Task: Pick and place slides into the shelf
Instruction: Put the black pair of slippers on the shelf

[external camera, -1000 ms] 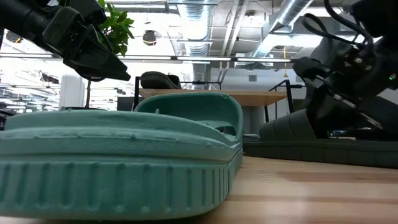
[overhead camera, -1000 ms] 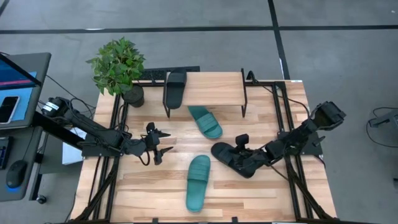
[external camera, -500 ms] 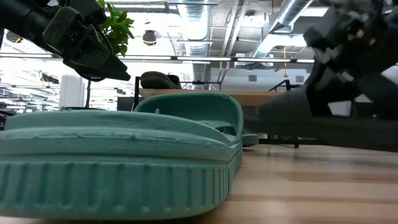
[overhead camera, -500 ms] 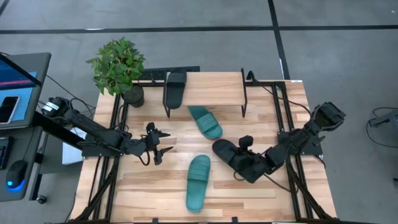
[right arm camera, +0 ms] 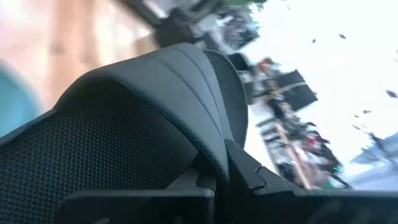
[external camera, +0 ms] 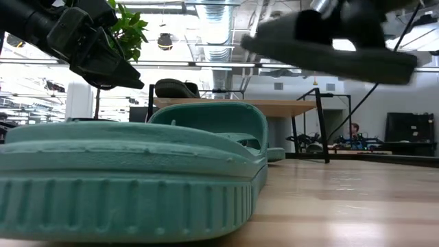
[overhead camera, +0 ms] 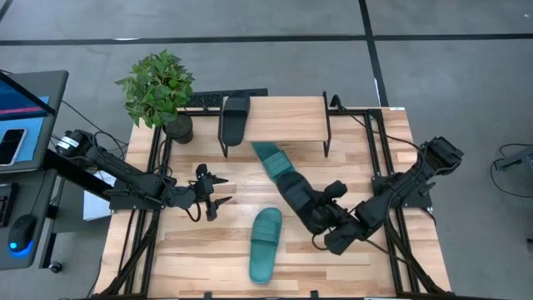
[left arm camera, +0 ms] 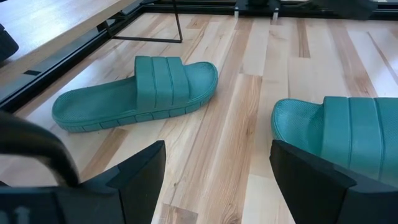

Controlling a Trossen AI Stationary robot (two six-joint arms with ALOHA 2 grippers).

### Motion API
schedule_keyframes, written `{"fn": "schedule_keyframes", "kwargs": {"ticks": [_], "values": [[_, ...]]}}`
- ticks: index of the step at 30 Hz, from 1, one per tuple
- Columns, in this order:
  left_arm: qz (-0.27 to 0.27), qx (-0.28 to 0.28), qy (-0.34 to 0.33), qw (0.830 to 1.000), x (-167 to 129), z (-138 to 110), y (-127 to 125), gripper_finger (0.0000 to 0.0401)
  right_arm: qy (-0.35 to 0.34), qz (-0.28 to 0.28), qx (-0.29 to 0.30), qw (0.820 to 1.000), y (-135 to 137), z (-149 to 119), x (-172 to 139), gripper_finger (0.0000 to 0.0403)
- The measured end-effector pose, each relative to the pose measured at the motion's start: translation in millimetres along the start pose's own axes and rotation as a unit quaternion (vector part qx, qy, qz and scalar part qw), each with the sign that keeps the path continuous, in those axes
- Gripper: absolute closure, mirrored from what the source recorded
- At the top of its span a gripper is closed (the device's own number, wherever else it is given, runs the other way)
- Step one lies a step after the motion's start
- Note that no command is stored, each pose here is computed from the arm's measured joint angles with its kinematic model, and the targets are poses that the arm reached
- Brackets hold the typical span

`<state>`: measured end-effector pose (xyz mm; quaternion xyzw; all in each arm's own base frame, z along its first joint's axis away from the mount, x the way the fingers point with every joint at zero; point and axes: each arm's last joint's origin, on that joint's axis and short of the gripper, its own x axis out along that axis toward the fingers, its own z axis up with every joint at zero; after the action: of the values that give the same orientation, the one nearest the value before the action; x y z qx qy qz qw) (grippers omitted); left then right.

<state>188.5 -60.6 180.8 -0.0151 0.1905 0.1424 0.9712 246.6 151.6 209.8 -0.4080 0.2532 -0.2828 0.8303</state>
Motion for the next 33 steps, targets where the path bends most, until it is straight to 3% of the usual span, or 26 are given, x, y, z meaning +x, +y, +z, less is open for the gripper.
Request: {"fn": "schedule_keyframes", "kwargs": {"ticks": [9,18,25,33], "values": [[0.0,-0.003,0.0,1.0,0.0,0.1,0.0,0.0127,0.045,-0.057,0.026,0.997,-46.6,38.4,38.7,0.0402],[0.0,-0.078,0.0,0.997,0.0,0.1,0.0,0.0127,0.102,-0.112,0.077,0.985,-107.4,55.8,88.9,0.0402],[0.0,-0.077,0.0,0.997,0.0,0.1,0.1,0.0127,0.114,-0.075,0.148,0.98,-158.6,56.5,123.2,0.0403],[0.006,-0.056,-0.002,0.998,0.0,0.2,0.4,0.0127,0.143,-0.04,0.25,0.957,-206.1,41.1,149.1,0.0402]]}}
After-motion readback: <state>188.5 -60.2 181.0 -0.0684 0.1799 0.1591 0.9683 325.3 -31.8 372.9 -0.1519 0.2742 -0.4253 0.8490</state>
